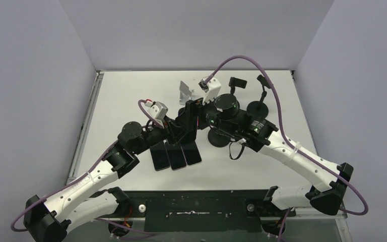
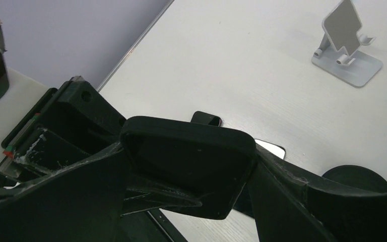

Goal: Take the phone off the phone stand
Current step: Remove the phone from the phone stand, then place the phone at the center of the board.

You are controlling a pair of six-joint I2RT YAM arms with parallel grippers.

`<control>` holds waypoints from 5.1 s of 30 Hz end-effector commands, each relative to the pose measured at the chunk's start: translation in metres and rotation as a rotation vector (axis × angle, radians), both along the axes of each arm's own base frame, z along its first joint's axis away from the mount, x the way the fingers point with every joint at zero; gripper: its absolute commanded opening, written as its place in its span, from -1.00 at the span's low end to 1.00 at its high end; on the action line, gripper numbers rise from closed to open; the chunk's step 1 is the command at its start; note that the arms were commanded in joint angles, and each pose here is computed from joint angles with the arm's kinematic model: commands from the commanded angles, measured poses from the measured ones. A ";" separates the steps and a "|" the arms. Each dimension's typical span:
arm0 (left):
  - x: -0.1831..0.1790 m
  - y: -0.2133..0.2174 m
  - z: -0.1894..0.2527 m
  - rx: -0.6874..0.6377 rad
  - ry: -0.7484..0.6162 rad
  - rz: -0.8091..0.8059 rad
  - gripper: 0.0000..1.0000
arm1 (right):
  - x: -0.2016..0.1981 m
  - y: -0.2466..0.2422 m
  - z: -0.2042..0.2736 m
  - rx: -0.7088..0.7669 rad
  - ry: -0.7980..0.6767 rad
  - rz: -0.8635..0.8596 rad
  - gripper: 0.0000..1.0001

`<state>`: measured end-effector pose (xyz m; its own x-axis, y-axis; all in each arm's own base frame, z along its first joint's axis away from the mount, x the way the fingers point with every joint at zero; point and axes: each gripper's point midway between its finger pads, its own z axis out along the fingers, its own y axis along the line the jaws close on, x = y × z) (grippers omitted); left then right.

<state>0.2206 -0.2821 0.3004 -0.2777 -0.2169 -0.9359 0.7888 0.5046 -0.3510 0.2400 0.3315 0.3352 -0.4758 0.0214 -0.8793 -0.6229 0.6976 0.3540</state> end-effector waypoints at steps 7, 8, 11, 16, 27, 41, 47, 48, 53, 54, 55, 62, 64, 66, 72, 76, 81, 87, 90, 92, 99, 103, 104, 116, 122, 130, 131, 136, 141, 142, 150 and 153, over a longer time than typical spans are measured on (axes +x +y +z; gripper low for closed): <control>-0.021 0.006 0.040 -0.280 -0.015 -0.051 -1.00 | -0.032 -0.011 0.076 0.225 -0.214 0.126 1.00; -0.022 0.006 0.041 -0.284 -0.012 -0.053 -1.00 | -0.034 -0.013 0.078 0.227 -0.225 0.133 1.00; -0.026 0.013 0.049 -0.353 -0.015 -0.064 -1.00 | -0.041 -0.023 0.086 0.239 -0.277 0.145 1.00; -0.037 0.037 0.077 -0.533 -0.015 -0.143 -1.00 | -0.072 -0.037 0.083 0.276 -0.356 0.259 0.93; -0.085 0.044 0.147 -0.694 -0.117 -0.465 -1.00 | -0.105 -0.024 0.075 0.406 -0.310 0.433 0.14; -0.091 0.045 0.155 -0.696 -0.143 -0.484 -1.00 | -0.107 -0.003 0.078 0.499 -0.253 0.500 -0.33; -0.090 0.046 0.155 -0.699 -0.136 -0.478 -1.00 | -0.107 0.004 0.077 0.507 -0.236 0.523 -0.61; -0.090 0.046 0.155 -0.700 -0.132 -0.475 -1.00 | -0.107 0.004 0.076 0.506 -0.235 0.522 -0.67; -0.086 0.046 0.154 -0.704 -0.089 -0.459 -0.59 | -0.108 0.002 0.076 0.505 -0.245 0.524 -0.98; -0.086 0.046 0.155 -0.713 -0.082 -0.456 -0.49 | -0.108 0.001 0.076 0.504 -0.248 0.519 -1.00; -0.085 0.048 0.156 -0.733 -0.068 -0.456 -0.42 | -0.107 0.001 0.075 0.501 -0.249 0.513 -1.00; -0.086 0.054 0.163 -0.792 -0.051 -0.463 -0.27 | -0.104 -0.007 0.072 0.492 -0.268 0.482 -1.00; -0.085 0.053 0.161 -0.793 -0.042 -0.458 -0.27 | -0.102 -0.011 0.072 0.499 -0.281 0.464 -1.00; -0.082 0.053 0.158 -0.794 -0.031 -0.450 -0.27 | -0.101 -0.016 0.074 0.510 -0.293 0.445 -1.00; -0.076 0.050 0.149 -0.786 -0.002 -0.432 -0.27 | -0.099 -0.026 0.076 0.529 -0.310 0.429 -1.00; -0.072 0.049 0.146 -0.781 0.005 -0.417 -0.31 | -0.099 -0.030 0.075 0.524 -0.317 0.420 -1.00; -0.066 0.044 0.138 -0.754 0.025 -0.403 -0.39 | -0.096 -0.032 0.074 0.524 -0.315 0.407 -1.00; -0.060 0.036 0.126 -0.683 0.055 -0.381 -0.45 | -0.093 -0.031 0.075 0.531 -0.319 0.403 -1.00; -0.059 0.035 0.123 -0.676 0.061 -0.380 -0.50 | -0.091 -0.030 0.074 0.531 -0.318 0.402 -1.00; -0.060 0.035 0.122 -0.669 0.064 -0.380 -0.83 | -0.091 -0.030 0.073 0.531 -0.315 0.401 -1.00; -0.053 0.036 0.117 -0.656 0.061 -0.338 -1.00 | -0.093 -0.025 0.068 0.509 -0.289 0.433 -0.48; -0.035 0.025 0.105 -0.525 0.117 -0.274 -1.00 | -0.090 -0.025 0.059 0.387 -0.257 0.435 0.92; -0.029 0.022 0.102 -0.479 0.135 -0.249 -1.00 | -0.087 -0.028 0.057 0.354 -0.256 0.416 0.99; 0.035 0.115 -0.004 0.027 0.453 0.536 -1.00 | -0.059 -0.062 0.038 0.152 -0.292 0.214 1.00; 0.028 0.176 -0.066 0.382 0.633 0.787 -1.00 | -0.066 -0.054 0.022 0.173 -0.275 0.268 1.00; 0.028 0.208 -0.140 0.544 0.844 0.904 -1.00 | -0.075 -0.045 0.016 0.204 -0.274 0.335 1.00; 0.026 0.213 -0.148 0.560 0.870 0.922 -1.00 | -0.076 -0.044 0.015 0.207 -0.269 0.343 1.00; 0.017 0.231 -0.183 0.576 0.977 0.961 -1.00 | -0.079 -0.037 0.009 0.215 -0.261 0.383 1.00; 0.025 0.225 -0.206 0.504 1.041 0.886 -1.00 | -0.074 -0.039 0.007 0.201 -0.270 0.359 1.00; 0.027 0.224 -0.209 0.497 1.050 0.878 -1.00 | -0.073 -0.039 0.008 0.204 -0.274 0.354 1.00; 0.034 0.221 -0.230 0.505 1.083 0.834 -1.00 | -0.068 -0.036 0.012 0.215 -0.275 0.340 1.00; 0.031 0.216 -0.239 0.514 1.100 0.780 -1.00 | -0.067 -0.034 0.013 0.219 -0.275 0.341 1.00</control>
